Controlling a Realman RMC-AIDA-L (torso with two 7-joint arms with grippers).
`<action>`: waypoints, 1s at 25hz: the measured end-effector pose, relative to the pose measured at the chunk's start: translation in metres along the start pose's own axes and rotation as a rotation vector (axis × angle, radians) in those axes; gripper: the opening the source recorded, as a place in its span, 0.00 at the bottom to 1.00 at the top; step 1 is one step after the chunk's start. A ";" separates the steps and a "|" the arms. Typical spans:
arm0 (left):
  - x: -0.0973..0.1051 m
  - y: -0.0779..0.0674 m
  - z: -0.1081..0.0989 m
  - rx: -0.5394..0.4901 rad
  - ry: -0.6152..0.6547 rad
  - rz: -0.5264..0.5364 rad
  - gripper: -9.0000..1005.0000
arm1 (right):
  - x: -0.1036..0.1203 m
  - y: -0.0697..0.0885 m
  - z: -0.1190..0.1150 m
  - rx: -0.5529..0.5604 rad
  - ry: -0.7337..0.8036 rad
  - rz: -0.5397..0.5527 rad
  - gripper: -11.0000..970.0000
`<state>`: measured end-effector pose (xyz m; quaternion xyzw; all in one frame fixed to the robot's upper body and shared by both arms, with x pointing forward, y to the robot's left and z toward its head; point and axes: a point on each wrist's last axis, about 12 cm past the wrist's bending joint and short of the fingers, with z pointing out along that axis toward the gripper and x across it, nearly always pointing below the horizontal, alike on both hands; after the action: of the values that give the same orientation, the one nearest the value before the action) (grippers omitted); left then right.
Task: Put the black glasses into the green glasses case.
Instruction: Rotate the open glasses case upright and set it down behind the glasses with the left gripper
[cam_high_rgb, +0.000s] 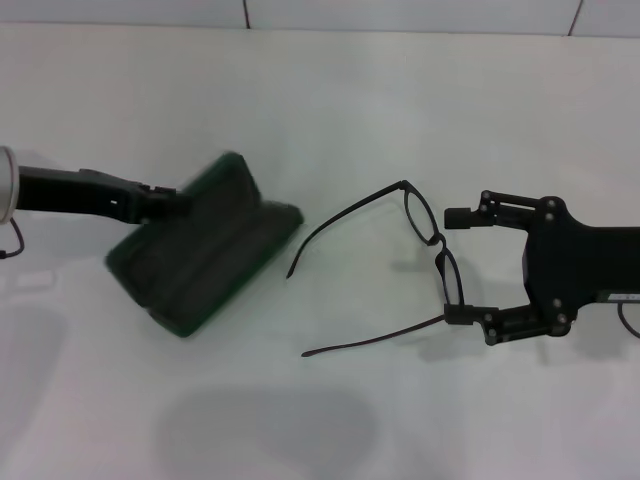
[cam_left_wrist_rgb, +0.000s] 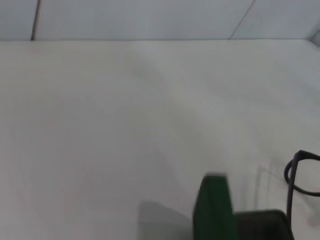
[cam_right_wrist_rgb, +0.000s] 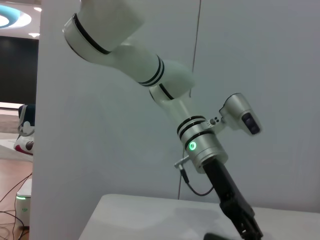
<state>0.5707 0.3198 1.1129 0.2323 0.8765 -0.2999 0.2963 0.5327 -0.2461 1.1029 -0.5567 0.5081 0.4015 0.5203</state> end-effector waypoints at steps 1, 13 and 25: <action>-0.001 -0.001 0.000 0.003 0.000 0.003 0.36 | 0.000 0.001 -0.001 0.001 0.000 -0.003 0.90; -0.061 -0.012 0.015 0.005 -0.082 0.297 0.20 | 0.008 0.017 -0.003 -0.022 -0.003 -0.034 0.90; -0.121 -0.044 0.087 -0.020 -0.054 0.861 0.25 | 0.017 0.033 -0.009 -0.004 -0.005 -0.037 0.90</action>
<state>0.6643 0.2029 1.1537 0.5661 0.6945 -0.1463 0.4194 0.5020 -0.2560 1.0816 -0.5660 0.4956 0.3941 0.5279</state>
